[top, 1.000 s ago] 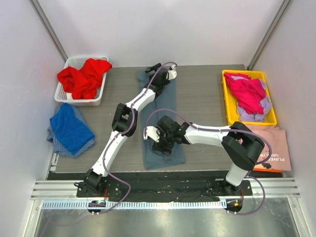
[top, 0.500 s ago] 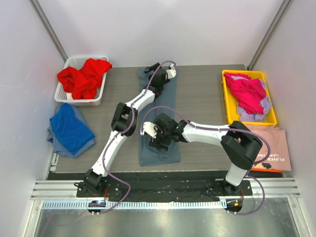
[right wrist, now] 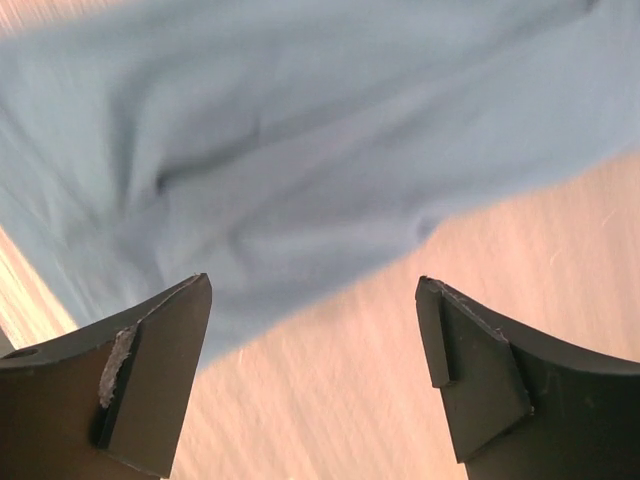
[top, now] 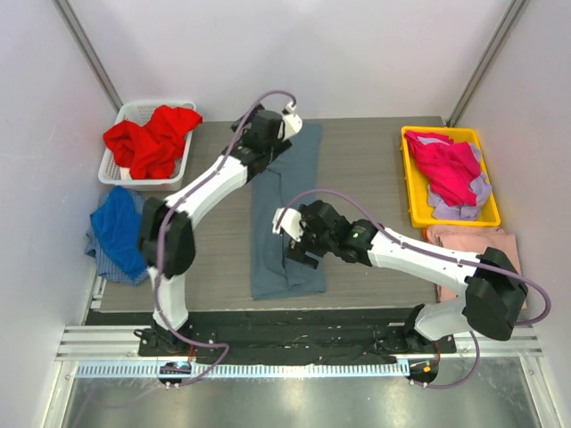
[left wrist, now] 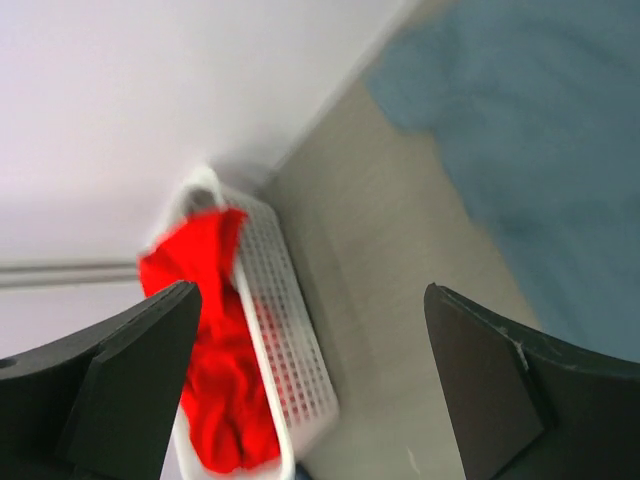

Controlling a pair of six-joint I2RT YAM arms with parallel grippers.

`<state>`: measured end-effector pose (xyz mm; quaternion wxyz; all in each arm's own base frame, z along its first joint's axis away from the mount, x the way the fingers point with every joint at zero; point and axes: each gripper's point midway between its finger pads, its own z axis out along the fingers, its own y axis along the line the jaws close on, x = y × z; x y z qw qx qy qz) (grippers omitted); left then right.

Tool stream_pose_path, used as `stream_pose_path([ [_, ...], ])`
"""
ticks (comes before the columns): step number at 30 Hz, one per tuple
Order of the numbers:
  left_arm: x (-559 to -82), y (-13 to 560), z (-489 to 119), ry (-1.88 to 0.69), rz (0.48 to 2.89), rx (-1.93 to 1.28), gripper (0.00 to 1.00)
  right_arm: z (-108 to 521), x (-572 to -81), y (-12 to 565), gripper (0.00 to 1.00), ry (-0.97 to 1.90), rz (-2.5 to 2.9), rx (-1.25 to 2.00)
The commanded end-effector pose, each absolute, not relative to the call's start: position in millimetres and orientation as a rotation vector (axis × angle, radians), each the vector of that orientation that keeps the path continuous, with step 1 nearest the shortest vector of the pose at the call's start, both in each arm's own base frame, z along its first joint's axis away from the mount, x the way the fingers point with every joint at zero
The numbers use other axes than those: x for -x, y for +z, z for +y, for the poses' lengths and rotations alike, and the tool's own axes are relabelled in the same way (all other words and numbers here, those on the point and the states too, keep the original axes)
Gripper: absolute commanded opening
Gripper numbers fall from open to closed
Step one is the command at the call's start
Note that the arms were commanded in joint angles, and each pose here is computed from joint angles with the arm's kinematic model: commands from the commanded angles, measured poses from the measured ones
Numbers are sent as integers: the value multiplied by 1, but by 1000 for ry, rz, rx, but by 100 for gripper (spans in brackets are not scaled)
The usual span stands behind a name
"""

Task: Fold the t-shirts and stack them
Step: Rotate the tshirt 90 degrees, then grab the bottom of the folded rectangular tshirt with both arms

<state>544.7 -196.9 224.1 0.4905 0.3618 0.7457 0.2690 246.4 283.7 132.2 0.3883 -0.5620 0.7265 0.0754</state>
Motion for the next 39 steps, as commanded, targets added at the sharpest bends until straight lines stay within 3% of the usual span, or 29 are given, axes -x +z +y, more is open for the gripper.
stream_pose_path([
  [1, -402, 143, -191, 413, 2167, -1217, 100, 234, -223, 87, 90, 54, 2025, 1485],
  [3, -334, 115, -189, 238, 2281, -1351, 100, 227, -217, 82, 88, 56, 2038, 1489],
  [6, -268, 93, -186, 108, 2351, -1451, 97, 215, -206, 67, 86, 49, 2075, 1525],
  [16, -167, 61, -175, -215, 2359, -1752, 88, 216, -185, 57, 80, 160, 2119, 1555],
  [26, -126, 48, -183, -481, 2254, -1812, 86, 219, -173, 74, 79, 261, 2059, 1550],
  [39, -151, 43, -209, -489, 2218, -1686, 84, 226, -165, 64, 76, 334, 2069, 1584],
])
